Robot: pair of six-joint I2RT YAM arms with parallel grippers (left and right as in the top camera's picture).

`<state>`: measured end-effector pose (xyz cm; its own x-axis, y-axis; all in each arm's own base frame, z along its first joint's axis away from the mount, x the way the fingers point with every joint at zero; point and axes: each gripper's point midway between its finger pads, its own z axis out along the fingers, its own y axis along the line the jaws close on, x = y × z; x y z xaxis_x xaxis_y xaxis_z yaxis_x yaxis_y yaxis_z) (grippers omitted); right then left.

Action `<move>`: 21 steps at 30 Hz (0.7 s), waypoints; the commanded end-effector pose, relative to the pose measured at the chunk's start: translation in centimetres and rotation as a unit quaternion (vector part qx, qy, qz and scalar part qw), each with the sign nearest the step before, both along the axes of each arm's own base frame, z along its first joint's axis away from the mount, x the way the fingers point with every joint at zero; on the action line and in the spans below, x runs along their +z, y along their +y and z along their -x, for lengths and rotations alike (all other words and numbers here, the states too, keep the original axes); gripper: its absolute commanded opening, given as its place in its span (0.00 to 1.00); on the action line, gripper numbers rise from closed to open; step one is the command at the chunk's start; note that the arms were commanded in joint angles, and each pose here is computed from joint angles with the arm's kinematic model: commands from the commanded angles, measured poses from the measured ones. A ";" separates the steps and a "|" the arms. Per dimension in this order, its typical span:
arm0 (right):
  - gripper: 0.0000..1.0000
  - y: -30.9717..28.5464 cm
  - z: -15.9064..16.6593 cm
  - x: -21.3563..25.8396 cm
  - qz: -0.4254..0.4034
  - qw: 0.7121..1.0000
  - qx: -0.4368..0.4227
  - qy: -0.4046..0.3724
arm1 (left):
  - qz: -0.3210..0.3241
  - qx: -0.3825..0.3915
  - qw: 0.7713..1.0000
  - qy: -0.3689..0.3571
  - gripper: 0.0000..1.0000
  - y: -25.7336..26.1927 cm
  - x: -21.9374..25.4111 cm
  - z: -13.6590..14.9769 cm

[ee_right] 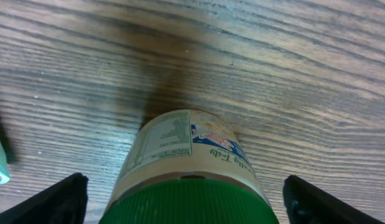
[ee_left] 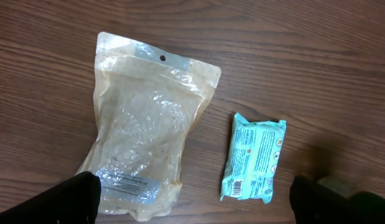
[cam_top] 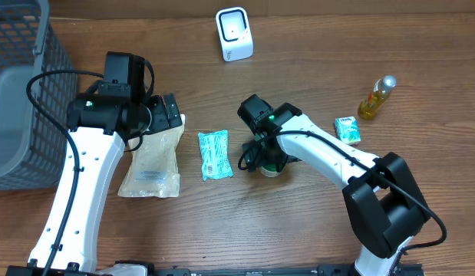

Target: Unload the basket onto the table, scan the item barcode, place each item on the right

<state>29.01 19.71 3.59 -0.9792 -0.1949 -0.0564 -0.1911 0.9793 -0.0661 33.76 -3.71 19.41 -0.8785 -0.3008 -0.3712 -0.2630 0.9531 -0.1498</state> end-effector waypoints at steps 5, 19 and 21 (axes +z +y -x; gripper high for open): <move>0.90 0.0 -0.3 0.3 -0.001 1.000 0.004 -0.011 | -0.004 0.000 1.000 -0.005 1.00 0.2 0.3 -0.2; 0.81 -0.3 0.1 0.3 0.005 1.000 0.004 -0.002 | -0.004 0.000 1.000 -0.005 1.00 0.2 0.3 -0.2; 0.82 -0.3 0.1 0.3 0.005 1.000 0.003 -0.002 | -0.004 0.000 1.000 -0.005 1.00 0.2 0.3 -0.2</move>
